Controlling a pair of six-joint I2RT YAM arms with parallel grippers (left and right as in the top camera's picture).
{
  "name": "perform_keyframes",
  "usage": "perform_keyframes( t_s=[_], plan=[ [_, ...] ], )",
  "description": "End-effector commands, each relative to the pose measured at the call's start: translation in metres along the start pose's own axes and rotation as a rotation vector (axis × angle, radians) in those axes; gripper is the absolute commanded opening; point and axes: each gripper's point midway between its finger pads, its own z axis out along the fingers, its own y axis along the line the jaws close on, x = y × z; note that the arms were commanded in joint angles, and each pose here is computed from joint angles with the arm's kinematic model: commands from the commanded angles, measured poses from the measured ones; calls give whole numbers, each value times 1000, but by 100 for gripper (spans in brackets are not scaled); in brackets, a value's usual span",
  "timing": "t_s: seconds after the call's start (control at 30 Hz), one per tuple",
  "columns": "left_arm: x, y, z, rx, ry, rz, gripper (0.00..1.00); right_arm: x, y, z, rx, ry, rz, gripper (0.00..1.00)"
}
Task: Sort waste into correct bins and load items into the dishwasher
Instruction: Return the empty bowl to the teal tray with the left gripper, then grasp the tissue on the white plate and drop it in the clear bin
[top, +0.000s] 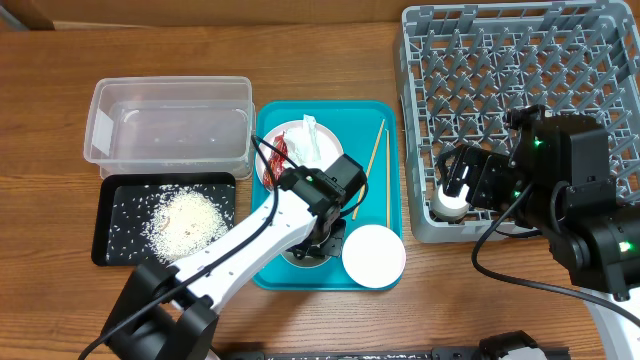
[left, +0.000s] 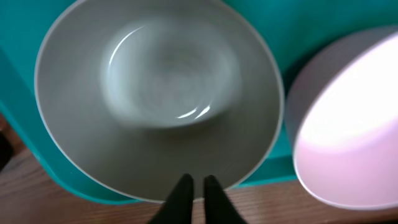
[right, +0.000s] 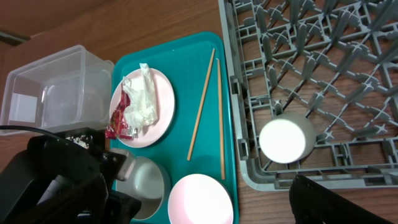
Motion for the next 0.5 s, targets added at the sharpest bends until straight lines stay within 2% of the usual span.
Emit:
perform_keyframes(
  t_s=[0.0, 0.03, 0.07, 0.13, 0.17, 0.3, 0.37, 0.47],
  plan=[
    [-20, 15, -17, -47, -83, -111, 18, -5, 2, -6, -7, -21, -9, 95],
    [-28, 19, -26, -50, -108, -127, 22, -5, 2, -6, -7, -21, -9, 95],
    [-36, 23, -34, -52, -136, -135, 32, -5, 2, -6, -7, -21, -9, 95],
    [-60, 31, -53, -48, -216, -140, 60, -5, 2, -6, -7, -21, -9, 95],
    [-74, 33, -62, -34, -263, -131, 66, -5, 2, -6, -7, -21, -8, 95],
    [-126, 47, -74, 14, -417, -110, 76, -5, 2, -6, -7, -21, -8, 96],
    [-145, 54, -64, 21, -435, -135, 79, -5, 2, -6, -7, -20, -8, 96],
    [-162, 43, -40, 87, -416, -89, 80, -4, 2, -6, -6, -18, -8, 96]
  ],
)
